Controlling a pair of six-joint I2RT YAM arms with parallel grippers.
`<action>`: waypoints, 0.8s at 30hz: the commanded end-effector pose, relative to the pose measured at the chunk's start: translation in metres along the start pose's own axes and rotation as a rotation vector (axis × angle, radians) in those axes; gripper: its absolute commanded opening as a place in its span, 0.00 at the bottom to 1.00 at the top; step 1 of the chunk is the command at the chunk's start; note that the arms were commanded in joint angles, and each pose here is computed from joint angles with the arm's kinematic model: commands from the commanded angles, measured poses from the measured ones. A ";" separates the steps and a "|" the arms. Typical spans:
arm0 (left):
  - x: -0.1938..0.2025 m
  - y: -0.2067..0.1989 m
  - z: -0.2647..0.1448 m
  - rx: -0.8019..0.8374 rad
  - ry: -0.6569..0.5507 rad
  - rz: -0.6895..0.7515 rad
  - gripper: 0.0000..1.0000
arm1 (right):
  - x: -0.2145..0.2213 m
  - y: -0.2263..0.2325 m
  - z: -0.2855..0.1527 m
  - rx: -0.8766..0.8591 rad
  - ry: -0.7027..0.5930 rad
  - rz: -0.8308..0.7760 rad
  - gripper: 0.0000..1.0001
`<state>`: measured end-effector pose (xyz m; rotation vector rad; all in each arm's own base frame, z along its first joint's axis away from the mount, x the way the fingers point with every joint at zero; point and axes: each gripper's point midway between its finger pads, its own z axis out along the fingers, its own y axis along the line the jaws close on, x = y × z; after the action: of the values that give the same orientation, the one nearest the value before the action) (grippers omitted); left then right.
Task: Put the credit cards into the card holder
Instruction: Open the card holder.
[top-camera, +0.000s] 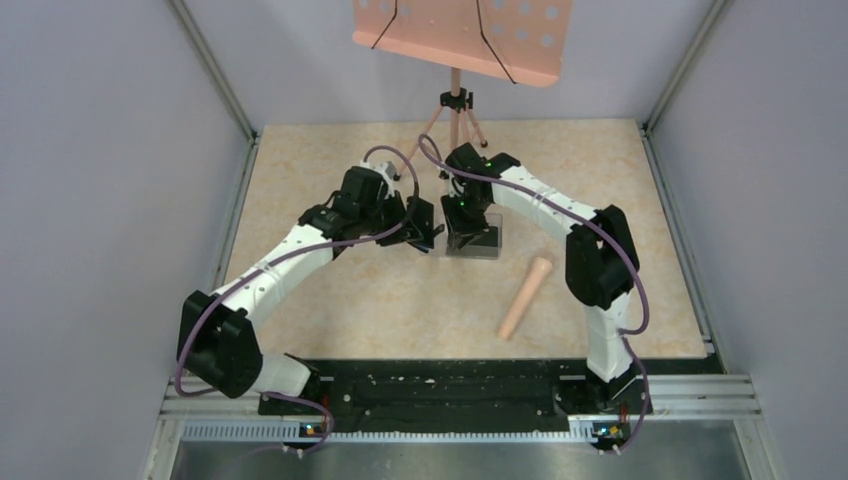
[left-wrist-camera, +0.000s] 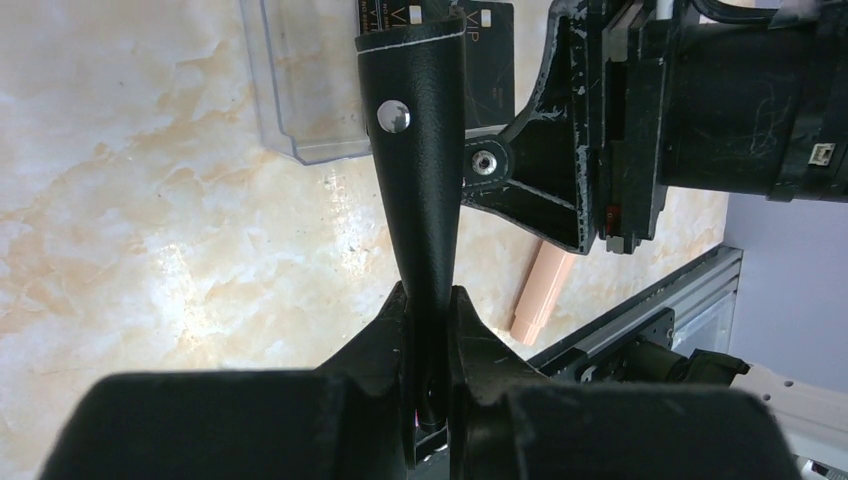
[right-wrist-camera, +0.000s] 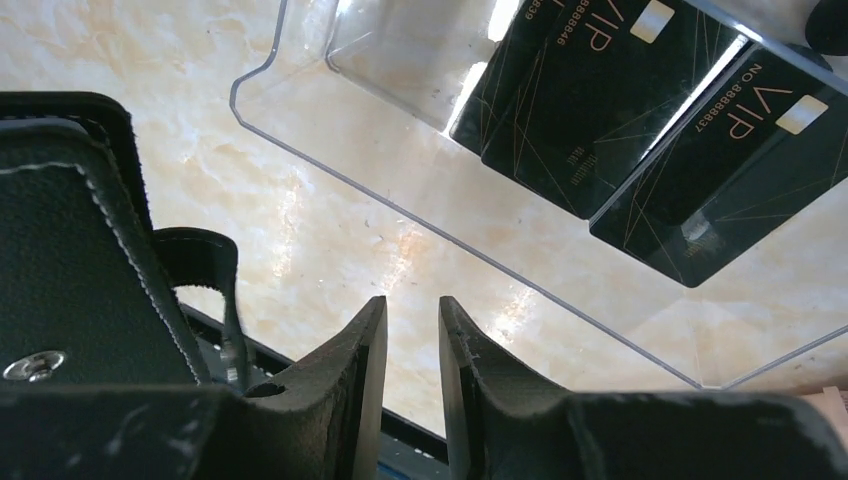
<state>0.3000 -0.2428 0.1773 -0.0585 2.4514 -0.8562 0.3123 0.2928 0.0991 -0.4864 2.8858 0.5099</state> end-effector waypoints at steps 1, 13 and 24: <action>-0.010 -0.010 -0.011 0.059 -0.055 0.001 0.00 | -0.017 0.002 -0.037 -0.024 -0.103 0.001 0.26; -0.007 -0.006 -0.013 0.087 -0.049 -0.009 0.00 | -0.030 0.038 -0.078 -0.414 -0.193 0.081 0.55; -0.003 -0.012 -0.015 0.126 -0.039 -0.007 0.00 | -0.034 0.047 -0.052 -0.505 -0.134 0.171 0.43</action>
<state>0.2911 -0.2395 0.1708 -0.0745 2.4563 -0.9410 0.3148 0.3148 0.1647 -0.2582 2.6943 1.2120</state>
